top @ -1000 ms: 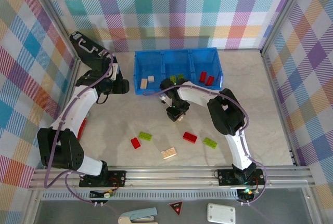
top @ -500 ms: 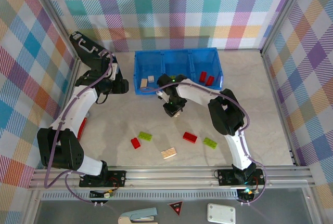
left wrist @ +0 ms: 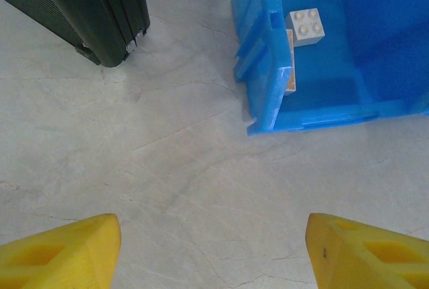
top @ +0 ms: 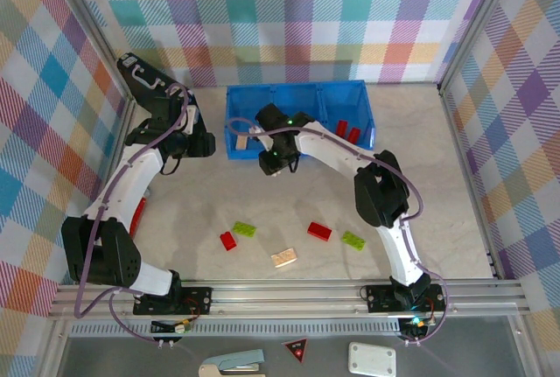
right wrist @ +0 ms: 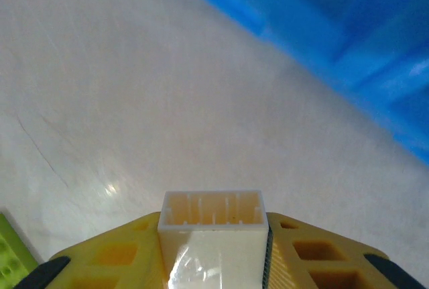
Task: Sort the legos into containers by color
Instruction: Pick up the lego from the center of the table, then place the lego in the container.
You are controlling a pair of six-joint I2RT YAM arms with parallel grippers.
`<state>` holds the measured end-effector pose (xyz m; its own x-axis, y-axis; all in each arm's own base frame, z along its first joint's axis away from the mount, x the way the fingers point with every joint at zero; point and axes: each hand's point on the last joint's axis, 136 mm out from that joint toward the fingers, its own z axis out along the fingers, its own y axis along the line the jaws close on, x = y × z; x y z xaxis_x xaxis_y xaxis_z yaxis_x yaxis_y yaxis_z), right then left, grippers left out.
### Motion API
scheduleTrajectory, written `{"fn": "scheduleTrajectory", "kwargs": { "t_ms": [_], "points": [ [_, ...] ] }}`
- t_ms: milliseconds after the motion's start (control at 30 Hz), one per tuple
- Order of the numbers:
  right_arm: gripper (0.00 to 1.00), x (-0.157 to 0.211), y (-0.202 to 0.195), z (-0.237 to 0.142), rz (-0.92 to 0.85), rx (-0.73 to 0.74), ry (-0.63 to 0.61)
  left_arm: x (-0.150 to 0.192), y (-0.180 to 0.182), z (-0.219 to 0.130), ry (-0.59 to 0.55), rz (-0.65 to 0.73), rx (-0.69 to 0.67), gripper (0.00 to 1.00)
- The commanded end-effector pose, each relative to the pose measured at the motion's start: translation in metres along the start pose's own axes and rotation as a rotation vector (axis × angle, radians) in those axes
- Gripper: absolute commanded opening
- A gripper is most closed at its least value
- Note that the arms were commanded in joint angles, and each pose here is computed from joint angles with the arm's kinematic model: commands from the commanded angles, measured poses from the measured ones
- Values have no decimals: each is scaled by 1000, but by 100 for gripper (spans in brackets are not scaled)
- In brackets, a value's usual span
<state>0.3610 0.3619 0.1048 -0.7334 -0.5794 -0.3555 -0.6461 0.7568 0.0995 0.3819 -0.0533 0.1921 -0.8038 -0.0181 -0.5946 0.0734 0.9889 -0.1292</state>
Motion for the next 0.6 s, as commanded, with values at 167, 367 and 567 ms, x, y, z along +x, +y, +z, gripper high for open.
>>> {"fn": "scheduleTrajectory", "kwargs": {
  "t_ms": [167,367,567],
  "points": [
    [35,-56,-2,-3,87,46,-160,-5,4,-7,-39,-13,-4,72],
    [33,-83,-12,0,233,96,-233,-6,6,-8,-43,-10,-17,72],
    [30,-101,-15,13,371,107,-283,-5,7,-8,-40,-11,-21,72]
  ]
}}
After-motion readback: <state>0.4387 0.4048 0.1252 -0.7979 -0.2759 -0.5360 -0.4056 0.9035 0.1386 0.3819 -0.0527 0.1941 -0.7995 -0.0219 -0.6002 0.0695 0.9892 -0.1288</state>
